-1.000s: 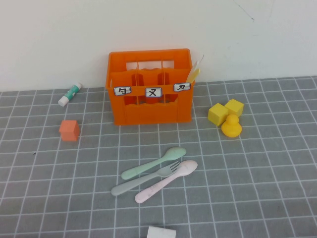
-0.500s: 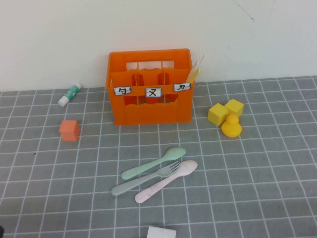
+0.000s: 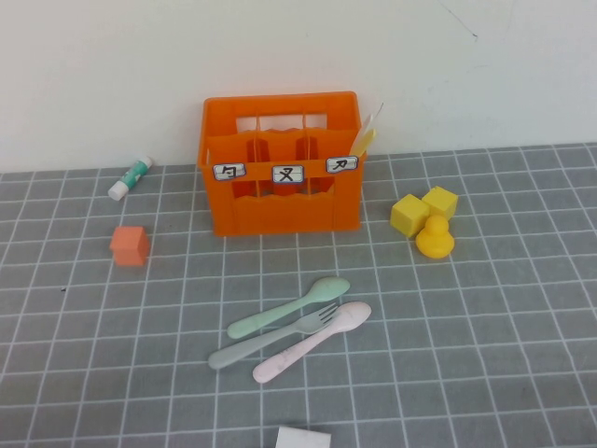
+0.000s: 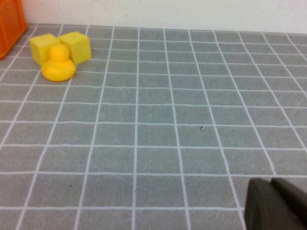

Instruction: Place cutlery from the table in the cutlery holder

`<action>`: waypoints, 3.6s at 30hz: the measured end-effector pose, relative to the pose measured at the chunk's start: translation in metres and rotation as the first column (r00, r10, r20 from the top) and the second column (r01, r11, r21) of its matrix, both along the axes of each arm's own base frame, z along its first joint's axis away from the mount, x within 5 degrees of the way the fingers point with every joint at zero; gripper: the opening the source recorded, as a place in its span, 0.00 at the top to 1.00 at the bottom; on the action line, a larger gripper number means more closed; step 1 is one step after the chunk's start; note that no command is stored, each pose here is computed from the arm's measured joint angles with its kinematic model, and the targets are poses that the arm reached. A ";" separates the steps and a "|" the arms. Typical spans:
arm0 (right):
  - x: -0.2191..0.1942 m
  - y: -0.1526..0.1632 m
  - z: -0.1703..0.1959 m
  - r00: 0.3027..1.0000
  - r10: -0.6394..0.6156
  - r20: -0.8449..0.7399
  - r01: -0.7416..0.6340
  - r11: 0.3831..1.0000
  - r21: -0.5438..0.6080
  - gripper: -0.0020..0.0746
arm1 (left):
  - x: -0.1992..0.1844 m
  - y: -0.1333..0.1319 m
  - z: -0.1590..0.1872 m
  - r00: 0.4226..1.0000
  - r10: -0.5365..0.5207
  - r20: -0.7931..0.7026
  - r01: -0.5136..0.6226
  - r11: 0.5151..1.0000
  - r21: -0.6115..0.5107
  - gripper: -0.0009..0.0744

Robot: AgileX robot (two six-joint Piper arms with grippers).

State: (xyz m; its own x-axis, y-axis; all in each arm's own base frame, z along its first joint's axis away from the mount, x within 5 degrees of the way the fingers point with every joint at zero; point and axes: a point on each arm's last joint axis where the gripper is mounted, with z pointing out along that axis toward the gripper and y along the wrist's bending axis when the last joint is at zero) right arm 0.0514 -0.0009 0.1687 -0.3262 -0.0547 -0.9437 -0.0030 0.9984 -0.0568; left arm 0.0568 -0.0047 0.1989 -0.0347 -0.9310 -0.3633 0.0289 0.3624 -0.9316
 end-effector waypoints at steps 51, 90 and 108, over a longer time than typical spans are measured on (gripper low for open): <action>0.000 0.000 0.000 1.000 0.004 0.000 -0.004 1.000 -0.011 0.98 | 0.264 -0.197 0.038 0.204 -0.073 -0.976 0.845 -0.490 0.214 0.50; 0.000 0.000 0.000 1.000 0.004 0.000 -0.004 1.000 -0.011 0.98 | 0.296 -0.234 -0.039 0.129 -0.137 -0.982 0.692 -0.697 0.188 0.71; 0.000 0.000 0.000 1.000 0.004 0.000 -0.004 1.000 -0.011 0.98 | 0.282 -0.223 0.024 0.194 -0.164 -0.967 0.726 -0.639 0.254 0.84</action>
